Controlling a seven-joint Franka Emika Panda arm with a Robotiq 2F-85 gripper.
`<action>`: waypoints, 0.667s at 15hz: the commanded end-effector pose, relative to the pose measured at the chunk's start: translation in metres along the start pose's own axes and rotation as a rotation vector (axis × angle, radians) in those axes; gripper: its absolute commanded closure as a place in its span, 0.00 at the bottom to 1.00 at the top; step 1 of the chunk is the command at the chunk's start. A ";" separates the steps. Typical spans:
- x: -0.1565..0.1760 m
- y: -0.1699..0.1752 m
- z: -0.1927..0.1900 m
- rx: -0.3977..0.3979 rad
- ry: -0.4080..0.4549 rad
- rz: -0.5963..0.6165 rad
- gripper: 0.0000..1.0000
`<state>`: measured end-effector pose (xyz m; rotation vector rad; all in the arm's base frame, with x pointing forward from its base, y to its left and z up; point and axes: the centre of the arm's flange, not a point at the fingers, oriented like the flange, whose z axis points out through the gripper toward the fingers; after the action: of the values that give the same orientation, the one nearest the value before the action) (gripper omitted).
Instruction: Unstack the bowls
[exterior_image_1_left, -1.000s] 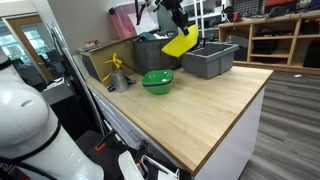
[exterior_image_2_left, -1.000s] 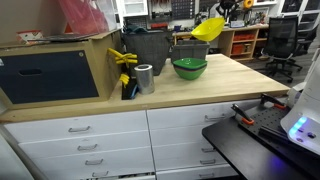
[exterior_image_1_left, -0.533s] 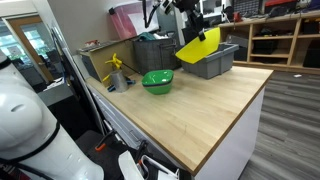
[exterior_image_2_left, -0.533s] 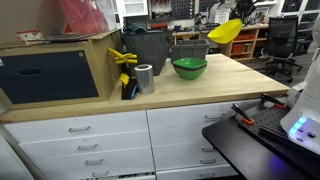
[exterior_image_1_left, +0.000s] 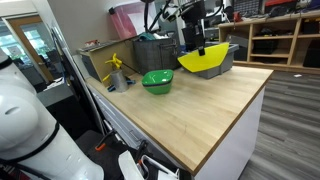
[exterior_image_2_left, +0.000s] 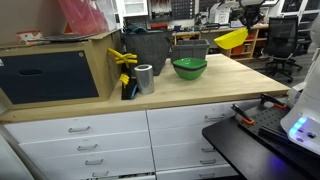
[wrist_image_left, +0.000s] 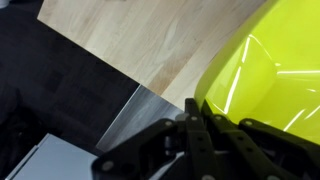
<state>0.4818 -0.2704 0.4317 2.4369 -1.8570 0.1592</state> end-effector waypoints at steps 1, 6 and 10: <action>-0.011 -0.004 0.014 0.038 -0.080 0.097 0.99; -0.010 -0.015 0.048 0.048 -0.153 0.122 0.99; -0.003 -0.017 0.072 0.040 -0.185 0.146 0.99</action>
<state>0.4917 -0.2643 0.3692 2.4110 -2.0868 -0.0243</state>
